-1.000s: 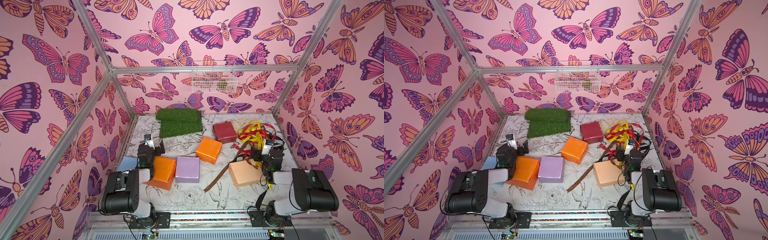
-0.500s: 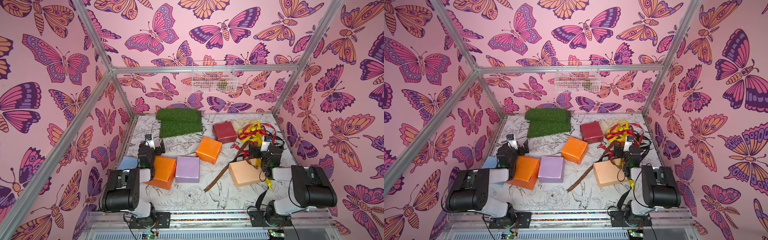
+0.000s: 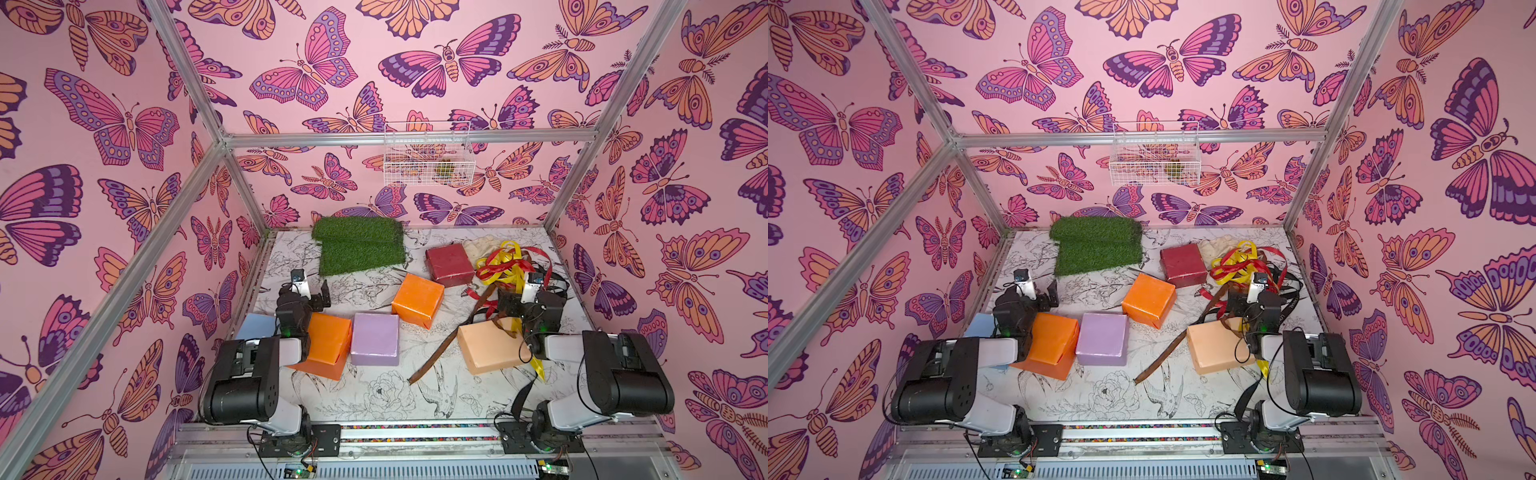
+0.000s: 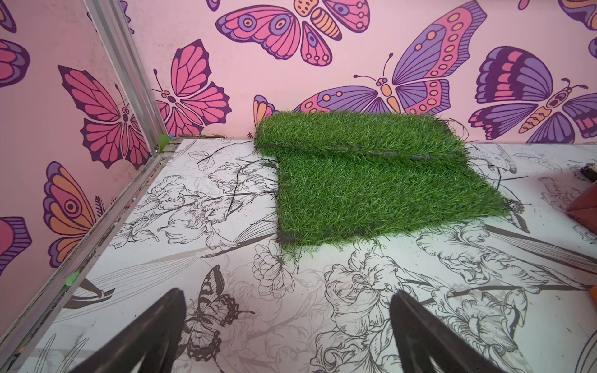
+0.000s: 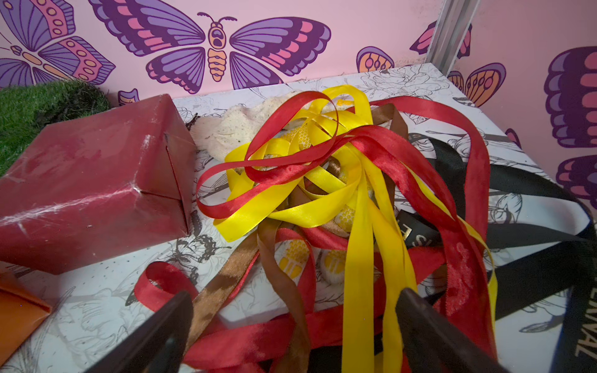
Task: Untie the ribbon bows on the gift boxes
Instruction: Reset both arms
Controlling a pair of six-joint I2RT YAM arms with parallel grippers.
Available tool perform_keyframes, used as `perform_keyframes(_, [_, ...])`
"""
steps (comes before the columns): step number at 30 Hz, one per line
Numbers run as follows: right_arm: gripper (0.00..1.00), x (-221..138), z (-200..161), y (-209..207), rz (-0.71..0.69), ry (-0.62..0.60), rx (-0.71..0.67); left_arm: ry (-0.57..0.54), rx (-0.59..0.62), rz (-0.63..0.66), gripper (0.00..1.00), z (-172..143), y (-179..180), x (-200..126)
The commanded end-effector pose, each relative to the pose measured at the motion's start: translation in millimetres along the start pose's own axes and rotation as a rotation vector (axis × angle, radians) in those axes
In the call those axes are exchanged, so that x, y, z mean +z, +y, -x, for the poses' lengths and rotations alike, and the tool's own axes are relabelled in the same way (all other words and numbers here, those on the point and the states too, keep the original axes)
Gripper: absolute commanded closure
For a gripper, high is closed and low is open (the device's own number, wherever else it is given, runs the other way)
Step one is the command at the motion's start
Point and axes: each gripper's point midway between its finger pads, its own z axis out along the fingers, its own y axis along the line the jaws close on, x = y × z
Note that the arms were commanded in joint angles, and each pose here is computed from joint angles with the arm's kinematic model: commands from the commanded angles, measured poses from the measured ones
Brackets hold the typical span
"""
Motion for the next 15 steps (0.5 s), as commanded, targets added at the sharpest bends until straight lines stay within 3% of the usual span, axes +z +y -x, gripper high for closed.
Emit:
perform_keyframes(1, [0.01,0.4,7.2,2.4,-0.005,-0.012,-0.014,0.128,0.001,-0.032,0.0,-40.0,-7.3,-4.0])
perform_keyframes(15, [0.01,0.8,7.4,3.2,-0.007,-0.011,-0.019,0.129,-0.001,-0.032,0.0,-40.5,-7.4,-4.2])
